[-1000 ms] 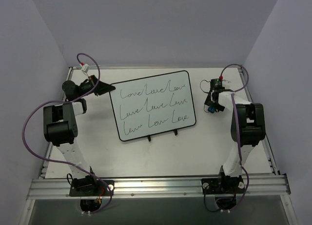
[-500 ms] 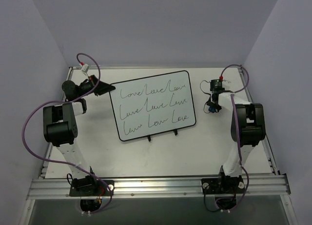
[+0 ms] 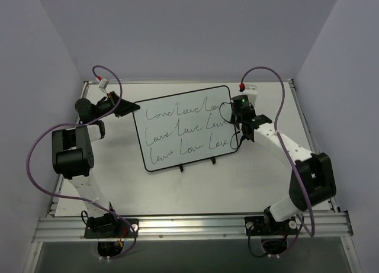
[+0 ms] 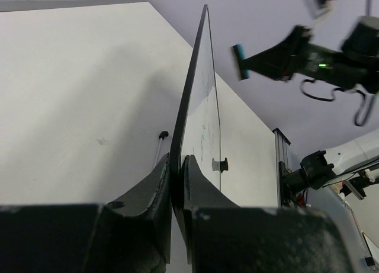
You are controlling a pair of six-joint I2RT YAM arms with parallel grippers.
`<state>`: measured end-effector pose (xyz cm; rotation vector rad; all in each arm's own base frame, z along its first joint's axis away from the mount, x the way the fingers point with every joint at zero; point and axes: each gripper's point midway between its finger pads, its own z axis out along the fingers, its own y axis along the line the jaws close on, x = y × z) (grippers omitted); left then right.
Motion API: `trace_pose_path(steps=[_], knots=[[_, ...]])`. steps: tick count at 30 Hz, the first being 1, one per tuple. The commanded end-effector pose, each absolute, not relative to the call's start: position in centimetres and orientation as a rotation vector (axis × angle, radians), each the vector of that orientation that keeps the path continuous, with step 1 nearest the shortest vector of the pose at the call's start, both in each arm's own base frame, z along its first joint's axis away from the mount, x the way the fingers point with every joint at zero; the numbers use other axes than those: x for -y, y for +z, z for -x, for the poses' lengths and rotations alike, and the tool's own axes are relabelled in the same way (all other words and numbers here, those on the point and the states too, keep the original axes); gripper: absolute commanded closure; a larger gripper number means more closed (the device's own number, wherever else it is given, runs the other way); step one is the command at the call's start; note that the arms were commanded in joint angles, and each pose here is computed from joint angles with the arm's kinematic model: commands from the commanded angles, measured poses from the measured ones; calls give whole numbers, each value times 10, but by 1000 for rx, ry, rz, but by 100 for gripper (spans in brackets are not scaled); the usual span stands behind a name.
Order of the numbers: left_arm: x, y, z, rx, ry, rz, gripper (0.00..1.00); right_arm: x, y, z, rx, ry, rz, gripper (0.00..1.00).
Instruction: Erase the whiteboard
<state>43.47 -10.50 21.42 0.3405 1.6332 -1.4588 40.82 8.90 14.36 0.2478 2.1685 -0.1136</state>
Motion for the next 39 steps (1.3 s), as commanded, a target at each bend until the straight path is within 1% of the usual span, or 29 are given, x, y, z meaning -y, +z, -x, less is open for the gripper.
trace_pose_path(steps=[1, 3, 4, 7, 8, 9, 10, 11, 12, 13, 14, 17, 23, 27, 31, 37, 39], knots=[[100, 250, -442, -1437, -1213, -510, 98, -142, 231, -390, -1911, 11, -167, 100], [105, 249, -440, -1438, -1224, -520, 98, -181, 242, -379, -1871, 114, -93, 100], [106, 248, -440, -1434, -1216, -531, 98, -215, 246, -370, -1856, 193, -28, 100], [110, 246, -439, -1440, -1178, -554, 98, -268, 244, -365, -1849, 170, 68, 100], [111, 247, -438, -1463, -1180, -541, 98, -301, 228, -354, -1869, 156, 166, 100], [113, 245, -438, -1474, -1172, -542, 98, -316, 226, -351, -1864, 148, 187, 100], [114, 244, -439, -1468, -1137, -569, 98, -335, 241, -351, -1838, 180, 190, 100], [116, 242, -438, -1498, -1146, -558, 98, -356, 240, -342, -1833, 192, 227, 100], [118, 241, -438, -1504, -1142, -564, 98, -368, 225, -342, -1845, 157, 265, 100], [120, 239, -437, -1512, -1142, -570, 98, -379, 235, -344, -1821, 159, 252, 100], [122, 238, -437, -1513, -1144, -575, 98, -392, 223, -342, -1830, 151, 283, 100], [125, 232, -436, -1522, -1151, -574, 98, -415, 218, -346, -1826, 166, 314, 100], [128, 222, -435, -1534, -1138, -580, 98, -439, 206, -357, -1826, 136, 368, 100], [130, 221, -432, -1522, -1141, -595, 98, -441, 197, -368, -1840, 121, 386, 100], [131, 220, -428, -1510, -1133, -614, 98, -423, 189, -390, -1839, 100, 367, 100], [129, 218, -424, -1507, -1099, -632, 98, -394, 175, -408, -1837, 52, 361, 100], [129, 217, -424, -1509, -1084, -636, 98, -377, 182, -417, -1830, 52, 320, 100]])
